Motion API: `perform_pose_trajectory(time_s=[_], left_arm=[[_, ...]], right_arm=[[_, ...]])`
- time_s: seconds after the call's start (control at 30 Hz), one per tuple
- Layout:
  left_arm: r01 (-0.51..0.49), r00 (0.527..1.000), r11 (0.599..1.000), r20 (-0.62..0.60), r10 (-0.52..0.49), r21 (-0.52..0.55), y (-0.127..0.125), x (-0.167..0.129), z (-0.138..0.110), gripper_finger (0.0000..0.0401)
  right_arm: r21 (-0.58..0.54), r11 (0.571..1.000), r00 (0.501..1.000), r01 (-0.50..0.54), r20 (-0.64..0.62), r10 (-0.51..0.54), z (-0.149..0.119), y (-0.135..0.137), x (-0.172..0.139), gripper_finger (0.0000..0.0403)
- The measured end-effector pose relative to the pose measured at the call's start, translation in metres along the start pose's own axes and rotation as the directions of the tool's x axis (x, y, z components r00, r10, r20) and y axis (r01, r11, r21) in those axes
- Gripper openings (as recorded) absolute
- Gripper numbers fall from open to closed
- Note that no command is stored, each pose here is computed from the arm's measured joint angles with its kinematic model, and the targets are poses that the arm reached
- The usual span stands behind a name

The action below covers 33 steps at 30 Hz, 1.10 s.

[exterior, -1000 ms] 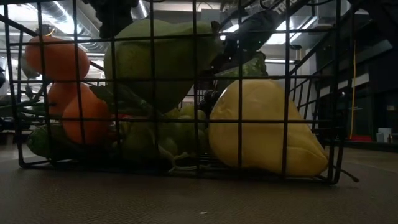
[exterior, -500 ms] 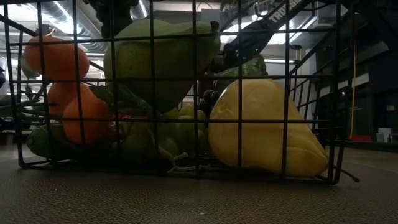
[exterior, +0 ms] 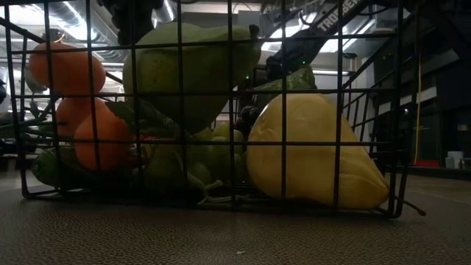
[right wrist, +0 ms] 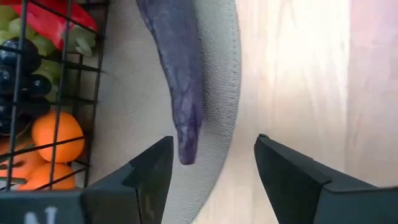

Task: Build produce basket
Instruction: Put the purple eggplant into the black wire basket

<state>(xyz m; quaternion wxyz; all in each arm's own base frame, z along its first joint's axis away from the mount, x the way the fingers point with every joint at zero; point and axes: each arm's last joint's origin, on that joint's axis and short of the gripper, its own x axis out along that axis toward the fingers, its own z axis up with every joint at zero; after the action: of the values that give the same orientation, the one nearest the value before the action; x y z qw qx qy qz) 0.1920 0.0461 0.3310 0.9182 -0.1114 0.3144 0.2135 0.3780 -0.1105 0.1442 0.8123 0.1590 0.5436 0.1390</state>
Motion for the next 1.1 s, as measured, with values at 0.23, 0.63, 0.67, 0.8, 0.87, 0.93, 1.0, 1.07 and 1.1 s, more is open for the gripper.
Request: perform_pose_trajectory(time_s=[0.23,0.63,0.67,0.8,0.87,0.93,1.0,1.07,1.1], left_arm=[[-0.011,1.000,1.000,-0.017,0.011,-0.004,0.000,0.001,-0.001,0.0074],[-0.012,1.000,1.000,-0.016,0.012,-0.005,0.000,0.001,-0.001,0.0074],[-0.012,1.000,1.000,-0.016,0.011,-0.005,0.000,0.001,-0.001,0.0074],[-0.012,1.000,1.000,-0.016,0.012,-0.005,0.000,0.001,-0.001,0.0074],[-0.012,1.000,1.000,-0.016,0.012,-0.005,0.000,0.001,-0.001,0.0074],[-0.012,1.000,1.000,-0.016,0.012,-0.005,0.000,0.001,-0.001,0.0074],[-0.012,1.000,1.000,-0.016,0.012,-0.006,0.000,0.001,-0.001,0.0074],[-0.012,1.000,1.000,-0.016,0.012,-0.006,0.000,0.001,-0.001,0.0074],[-0.012,1.000,1.000,-0.015,0.012,-0.006,0.000,0.001,-0.001,0.0074]], right_arm=[[-0.070,0.998,1.000,0.004,0.015,-0.003,0.002,0.000,0.000,0.0226],[-0.113,0.993,0.998,0.028,0.060,-0.021,0.004,-0.009,-0.004,0.0226],[-0.120,0.992,0.998,0.027,0.062,-0.020,0.005,-0.007,-0.003,0.0226],[-0.152,0.988,0.997,0.025,0.072,-0.015,0.008,0.000,0.001,0.0226],[-0.170,0.985,0.997,0.027,0.079,-0.013,0.010,0.002,0.002,0.0226],[-0.174,0.984,0.997,0.024,0.076,-0.011,0.010,0.004,0.003,0.0226],[-0.171,0.985,0.998,0.019,0.066,-0.008,0.009,0.003,0.007,0.0226],[-0.164,0.986,0.999,0.007,0.036,-0.001,0.006,0.002,0.014,0.0226],[-0.166,0.986,1.000,0.003,0.029,0.002,0.005,0.001,0.018,0.0226]])
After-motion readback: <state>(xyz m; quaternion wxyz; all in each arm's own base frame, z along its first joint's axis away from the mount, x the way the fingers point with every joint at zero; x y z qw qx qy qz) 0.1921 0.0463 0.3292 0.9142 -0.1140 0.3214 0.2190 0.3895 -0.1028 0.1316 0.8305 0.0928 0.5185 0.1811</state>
